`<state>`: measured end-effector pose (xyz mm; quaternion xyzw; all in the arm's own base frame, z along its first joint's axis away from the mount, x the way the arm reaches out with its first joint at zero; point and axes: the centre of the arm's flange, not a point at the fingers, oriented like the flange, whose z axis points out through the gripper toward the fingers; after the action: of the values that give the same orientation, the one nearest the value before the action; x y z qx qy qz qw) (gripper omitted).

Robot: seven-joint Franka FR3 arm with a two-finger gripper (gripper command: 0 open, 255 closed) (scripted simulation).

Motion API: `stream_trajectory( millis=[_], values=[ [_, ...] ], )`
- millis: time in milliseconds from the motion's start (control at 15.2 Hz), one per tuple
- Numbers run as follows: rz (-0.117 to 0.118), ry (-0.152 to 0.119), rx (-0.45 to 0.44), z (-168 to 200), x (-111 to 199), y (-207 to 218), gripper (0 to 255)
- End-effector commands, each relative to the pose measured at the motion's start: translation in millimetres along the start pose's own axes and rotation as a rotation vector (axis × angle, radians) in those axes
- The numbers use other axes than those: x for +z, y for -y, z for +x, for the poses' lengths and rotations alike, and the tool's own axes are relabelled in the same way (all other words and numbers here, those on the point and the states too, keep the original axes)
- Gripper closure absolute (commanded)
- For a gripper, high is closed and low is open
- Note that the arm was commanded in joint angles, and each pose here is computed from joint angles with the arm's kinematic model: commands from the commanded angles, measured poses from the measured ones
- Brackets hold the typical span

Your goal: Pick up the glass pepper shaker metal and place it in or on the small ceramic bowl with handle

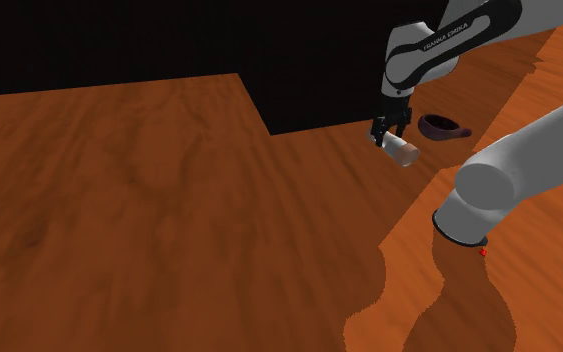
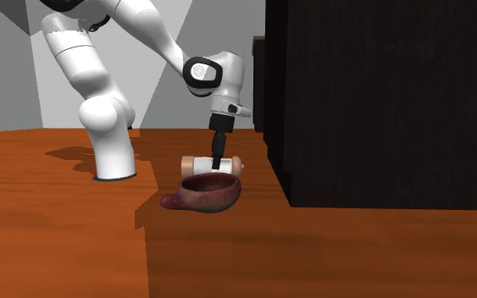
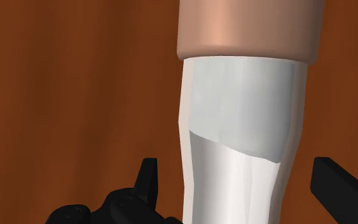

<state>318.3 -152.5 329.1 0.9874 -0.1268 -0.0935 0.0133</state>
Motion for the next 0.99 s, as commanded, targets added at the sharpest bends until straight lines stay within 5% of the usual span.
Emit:
stream_trajectory(
  millis=[0,396,462,924],
  values=[
    [0.000,-0.001,0.000,0.5,2.5,0.1,0],
    [0.000,-0.001,0.000,0.5,2.5,0.1,0],
    [0.000,-0.001,0.000,0.5,2.5,0.1,255],
    [0.000,-0.001,0.000,0.5,2.5,0.1,255]
  ],
)
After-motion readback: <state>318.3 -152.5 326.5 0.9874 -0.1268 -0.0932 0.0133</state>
